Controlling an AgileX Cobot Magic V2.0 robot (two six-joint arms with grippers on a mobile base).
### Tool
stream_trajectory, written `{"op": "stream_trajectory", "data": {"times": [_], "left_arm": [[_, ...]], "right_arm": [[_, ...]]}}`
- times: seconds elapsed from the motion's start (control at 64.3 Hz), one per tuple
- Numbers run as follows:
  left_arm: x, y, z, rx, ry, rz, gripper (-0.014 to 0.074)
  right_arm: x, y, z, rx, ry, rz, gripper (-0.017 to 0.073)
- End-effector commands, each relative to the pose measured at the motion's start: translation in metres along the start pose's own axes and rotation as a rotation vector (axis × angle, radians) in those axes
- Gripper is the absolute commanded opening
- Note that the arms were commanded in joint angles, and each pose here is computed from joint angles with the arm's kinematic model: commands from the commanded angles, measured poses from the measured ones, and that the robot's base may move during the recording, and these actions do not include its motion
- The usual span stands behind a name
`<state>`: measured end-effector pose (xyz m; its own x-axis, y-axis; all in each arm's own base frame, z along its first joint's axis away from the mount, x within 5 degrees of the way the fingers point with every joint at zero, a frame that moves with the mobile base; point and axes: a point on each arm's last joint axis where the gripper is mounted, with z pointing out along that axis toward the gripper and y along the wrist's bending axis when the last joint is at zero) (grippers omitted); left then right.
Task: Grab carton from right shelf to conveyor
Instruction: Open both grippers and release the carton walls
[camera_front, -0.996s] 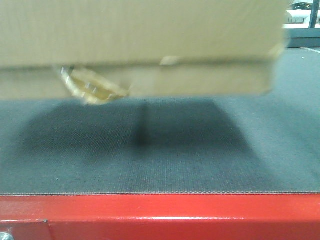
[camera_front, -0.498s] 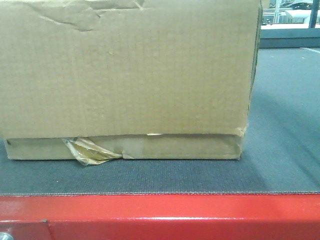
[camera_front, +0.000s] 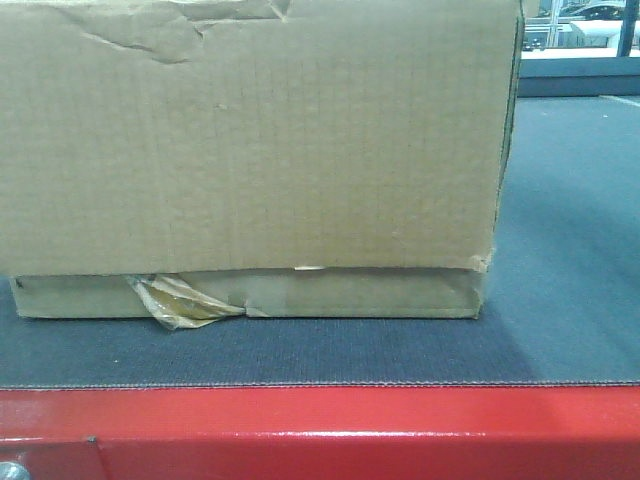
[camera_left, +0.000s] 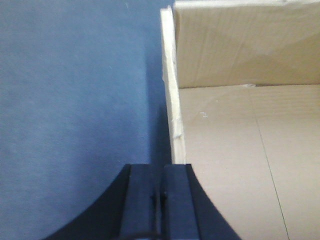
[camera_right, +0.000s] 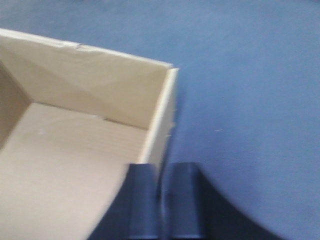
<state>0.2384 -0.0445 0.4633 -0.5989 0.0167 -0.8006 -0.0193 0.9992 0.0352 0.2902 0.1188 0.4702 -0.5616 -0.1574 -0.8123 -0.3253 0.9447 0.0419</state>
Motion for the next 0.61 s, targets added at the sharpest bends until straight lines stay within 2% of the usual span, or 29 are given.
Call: {"op": "stream_trajectory", "data": {"times": [0.0, 0.187, 0.28, 0.451, 0.591], "left_arm": [[0.004, 0.016, -0.025, -0.025, -0.047, -0.013, 0.0032], [0.037, 0.047, -0.045, -0.114, -0.076, 0.004, 0.0018], [0.060, 0.055, -0.047, -0.109, -0.086, -0.014, 0.0018], [0.099, 0.052, -0.045, -0.020, -0.157, -0.057, 0.0018], [0.133, 0.047, -0.044, 0.028, -0.222, -0.089, 0.0018]], "right_arm": [[0.000, -0.008, -0.017, 0.055, -0.040, -0.027, -0.0073], [0.017, -0.026, -0.026, 0.102, -0.053, 0.019, -0.0069], [0.036, -0.036, -0.025, 0.128, -0.046, 0.038, -0.0069], [0.080, -0.041, -0.023, 0.135, -0.029, 0.042, -0.0069], [0.123, -0.039, -0.032, 0.123, -0.102, 0.032, -0.0069]]}}
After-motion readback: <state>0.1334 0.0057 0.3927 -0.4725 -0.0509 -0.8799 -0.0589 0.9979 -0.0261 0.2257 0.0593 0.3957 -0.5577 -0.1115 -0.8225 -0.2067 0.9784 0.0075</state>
